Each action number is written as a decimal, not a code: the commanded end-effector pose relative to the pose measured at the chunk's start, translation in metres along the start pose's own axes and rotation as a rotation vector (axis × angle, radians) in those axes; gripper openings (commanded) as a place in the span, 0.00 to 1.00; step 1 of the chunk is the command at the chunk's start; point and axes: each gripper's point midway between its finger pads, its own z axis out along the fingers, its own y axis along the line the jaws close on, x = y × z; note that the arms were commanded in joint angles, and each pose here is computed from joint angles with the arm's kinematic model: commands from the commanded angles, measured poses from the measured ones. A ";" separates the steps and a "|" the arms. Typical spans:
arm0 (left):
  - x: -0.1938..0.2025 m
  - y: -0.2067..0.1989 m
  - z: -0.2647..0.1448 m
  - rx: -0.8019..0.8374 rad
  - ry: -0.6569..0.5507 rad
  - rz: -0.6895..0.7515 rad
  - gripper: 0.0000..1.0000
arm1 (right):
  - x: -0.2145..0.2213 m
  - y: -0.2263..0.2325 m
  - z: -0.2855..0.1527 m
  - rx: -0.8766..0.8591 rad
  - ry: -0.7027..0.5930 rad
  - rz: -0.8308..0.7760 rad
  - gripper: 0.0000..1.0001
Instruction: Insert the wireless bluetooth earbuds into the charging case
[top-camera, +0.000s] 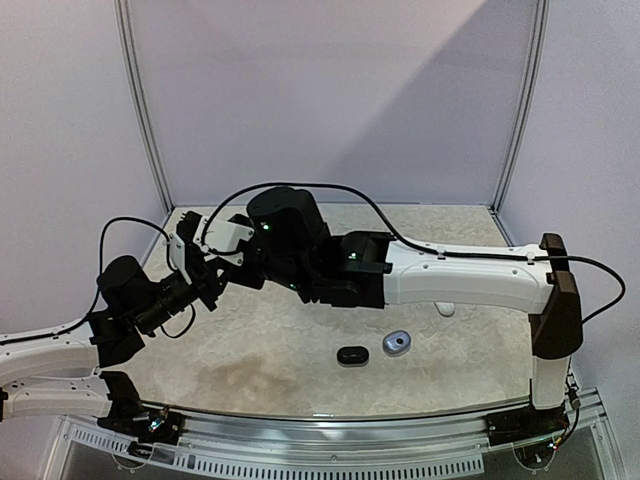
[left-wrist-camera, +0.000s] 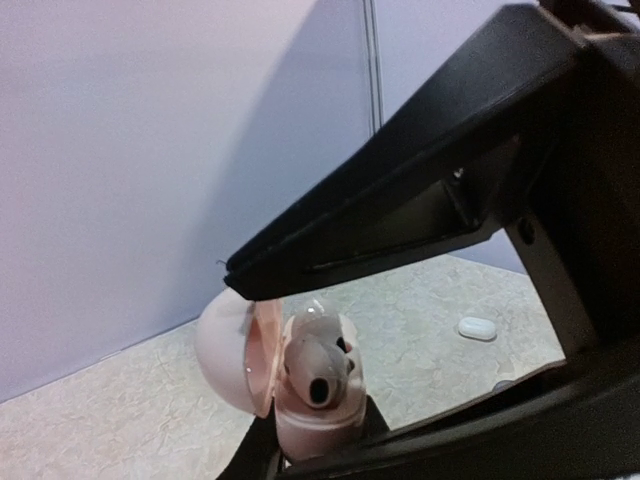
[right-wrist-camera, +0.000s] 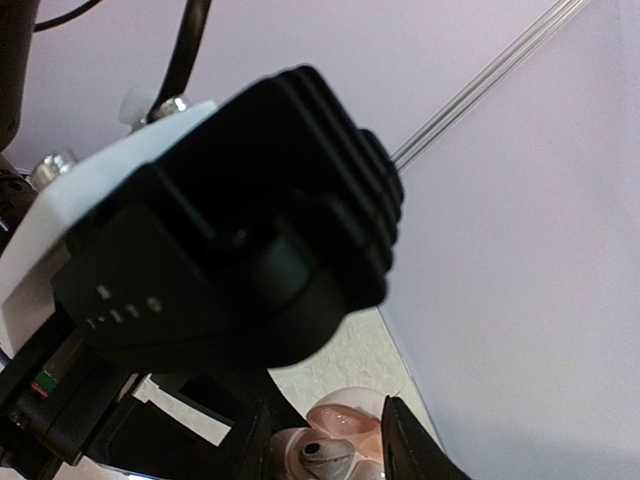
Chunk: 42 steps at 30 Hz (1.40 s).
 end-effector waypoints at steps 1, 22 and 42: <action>-0.014 -0.004 -0.002 0.013 -0.051 -0.014 0.00 | 0.006 0.013 0.002 -0.058 0.029 0.011 0.43; 0.005 -0.012 -0.004 0.060 0.020 -0.109 0.00 | -0.064 -0.026 -0.057 -0.168 -0.176 0.162 0.57; 0.005 -0.043 -0.007 0.240 0.002 0.006 0.00 | -0.009 0.001 -0.057 -0.414 -0.003 0.213 0.25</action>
